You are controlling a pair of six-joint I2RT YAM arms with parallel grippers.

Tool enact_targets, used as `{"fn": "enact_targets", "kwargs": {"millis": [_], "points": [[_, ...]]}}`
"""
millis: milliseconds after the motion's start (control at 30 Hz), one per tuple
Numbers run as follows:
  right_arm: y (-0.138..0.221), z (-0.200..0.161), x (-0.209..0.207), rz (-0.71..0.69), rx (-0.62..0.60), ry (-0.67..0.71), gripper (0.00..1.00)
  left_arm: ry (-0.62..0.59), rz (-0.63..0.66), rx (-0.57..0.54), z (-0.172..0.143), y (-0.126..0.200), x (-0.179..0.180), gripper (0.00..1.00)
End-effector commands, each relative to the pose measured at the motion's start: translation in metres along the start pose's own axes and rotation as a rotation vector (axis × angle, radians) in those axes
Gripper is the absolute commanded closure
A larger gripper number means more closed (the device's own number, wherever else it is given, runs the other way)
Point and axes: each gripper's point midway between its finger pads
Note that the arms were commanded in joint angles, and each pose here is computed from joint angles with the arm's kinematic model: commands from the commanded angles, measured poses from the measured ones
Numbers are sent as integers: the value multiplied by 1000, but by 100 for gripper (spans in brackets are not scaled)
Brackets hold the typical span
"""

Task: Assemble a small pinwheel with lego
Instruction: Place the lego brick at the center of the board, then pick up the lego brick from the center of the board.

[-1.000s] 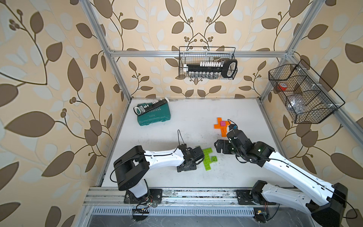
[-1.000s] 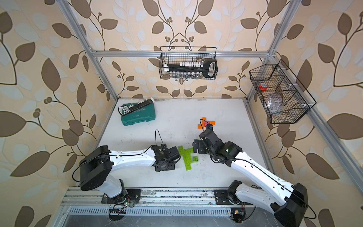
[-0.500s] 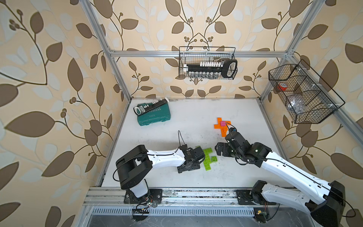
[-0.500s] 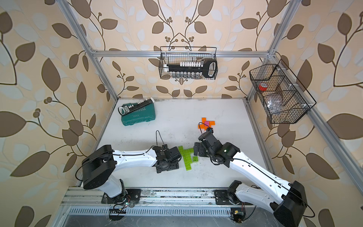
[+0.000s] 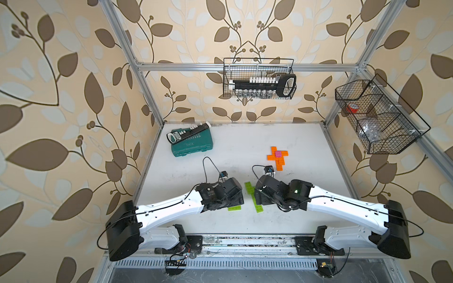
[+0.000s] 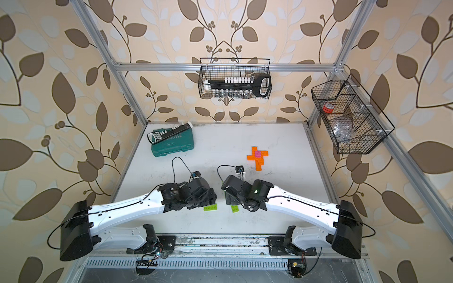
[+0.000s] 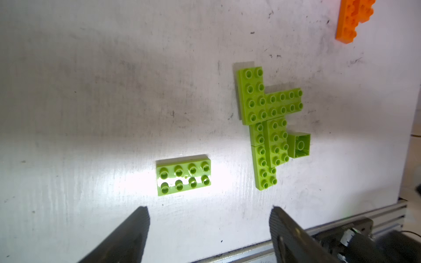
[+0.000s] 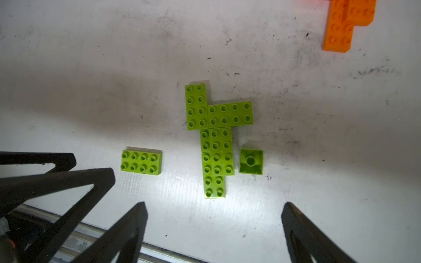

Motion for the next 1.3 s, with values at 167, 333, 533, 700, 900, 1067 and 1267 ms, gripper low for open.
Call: {"fn": "enact_targets", "kwargs": {"millis": [167, 333, 533, 700, 900, 1067, 1267], "points": [[-29, -27, 45, -50, 116, -20, 41, 162, -206, 3, 11, 8, 34, 17], [-55, -45, 62, -98, 207, 2, 55, 249, -283, 32, 13, 4, 45, 17], [-75, -57, 72, -139, 268, 11, 64, 282, -281, 55, 7, -7, 58, 18], [-89, -67, 80, -149, 313, 16, 71, 295, -275, 67, -1, -13, 65, 19], [-99, -71, 84, -155, 341, 24, 75, 309, -280, 74, -4, -16, 67, 20], [-105, -70, 77, -181, 347, 13, 79, 301, -279, 75, -2, -16, 67, 20], [-110, -68, 75, -178, 353, -5, 82, 299, -275, 76, -2, -17, 68, 20]]}}
Point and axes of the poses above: each gripper's point midway between its finger pads, its own y axis back along the fingers, its own x axis along the line the jaws close on, z = x × y, and after that the axes turned 5 degrees about -y, right-handed
